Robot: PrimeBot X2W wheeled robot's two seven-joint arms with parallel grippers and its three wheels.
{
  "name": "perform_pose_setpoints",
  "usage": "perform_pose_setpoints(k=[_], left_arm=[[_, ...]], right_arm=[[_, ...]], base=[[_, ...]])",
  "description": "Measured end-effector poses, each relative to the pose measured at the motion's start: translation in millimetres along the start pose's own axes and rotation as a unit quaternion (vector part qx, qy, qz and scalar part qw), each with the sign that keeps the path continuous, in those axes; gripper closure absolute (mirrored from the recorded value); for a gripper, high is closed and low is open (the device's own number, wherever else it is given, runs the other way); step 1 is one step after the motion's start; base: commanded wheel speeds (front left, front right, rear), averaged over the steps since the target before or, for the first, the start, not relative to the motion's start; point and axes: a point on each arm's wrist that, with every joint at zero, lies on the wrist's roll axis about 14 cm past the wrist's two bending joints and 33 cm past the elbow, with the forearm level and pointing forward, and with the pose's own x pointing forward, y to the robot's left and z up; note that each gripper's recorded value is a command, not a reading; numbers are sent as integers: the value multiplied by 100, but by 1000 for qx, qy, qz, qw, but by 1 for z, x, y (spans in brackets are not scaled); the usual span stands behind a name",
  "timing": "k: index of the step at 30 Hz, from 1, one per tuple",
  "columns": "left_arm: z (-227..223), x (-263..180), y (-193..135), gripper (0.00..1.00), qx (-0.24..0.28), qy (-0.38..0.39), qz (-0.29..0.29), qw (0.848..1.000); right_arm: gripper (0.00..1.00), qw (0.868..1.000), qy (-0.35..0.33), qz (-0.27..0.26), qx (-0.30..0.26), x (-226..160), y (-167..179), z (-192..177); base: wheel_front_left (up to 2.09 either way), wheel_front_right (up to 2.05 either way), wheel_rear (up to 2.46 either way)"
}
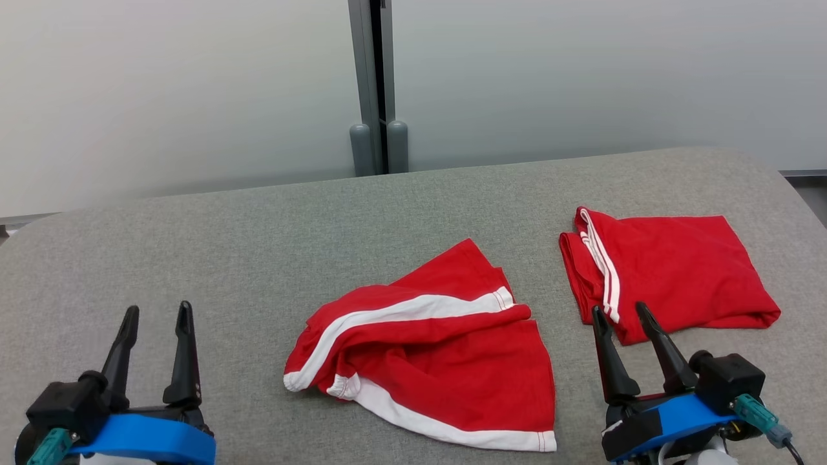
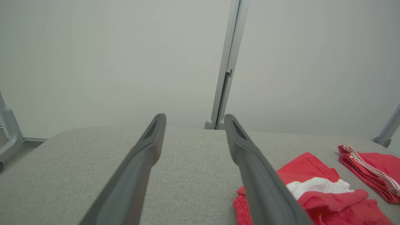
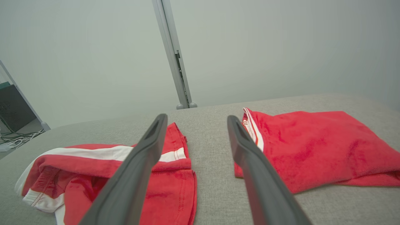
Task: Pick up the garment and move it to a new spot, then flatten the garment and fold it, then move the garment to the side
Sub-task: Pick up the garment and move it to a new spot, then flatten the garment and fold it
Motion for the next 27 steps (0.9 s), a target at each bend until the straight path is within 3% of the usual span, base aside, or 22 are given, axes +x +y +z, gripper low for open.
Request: perform_pose_setpoints(k=[19,27], left_arm=[[-23,-10,-6,0,-6,8,-19,1000],[-41,-18,-54,0,-8,56,-113,992]], right_arm=[[0,1000,0,5,-9,-4,4,0],[0,999,20,-11,-28,-20,-15,-10]], base=[[0,0,0],[0,0,0]])
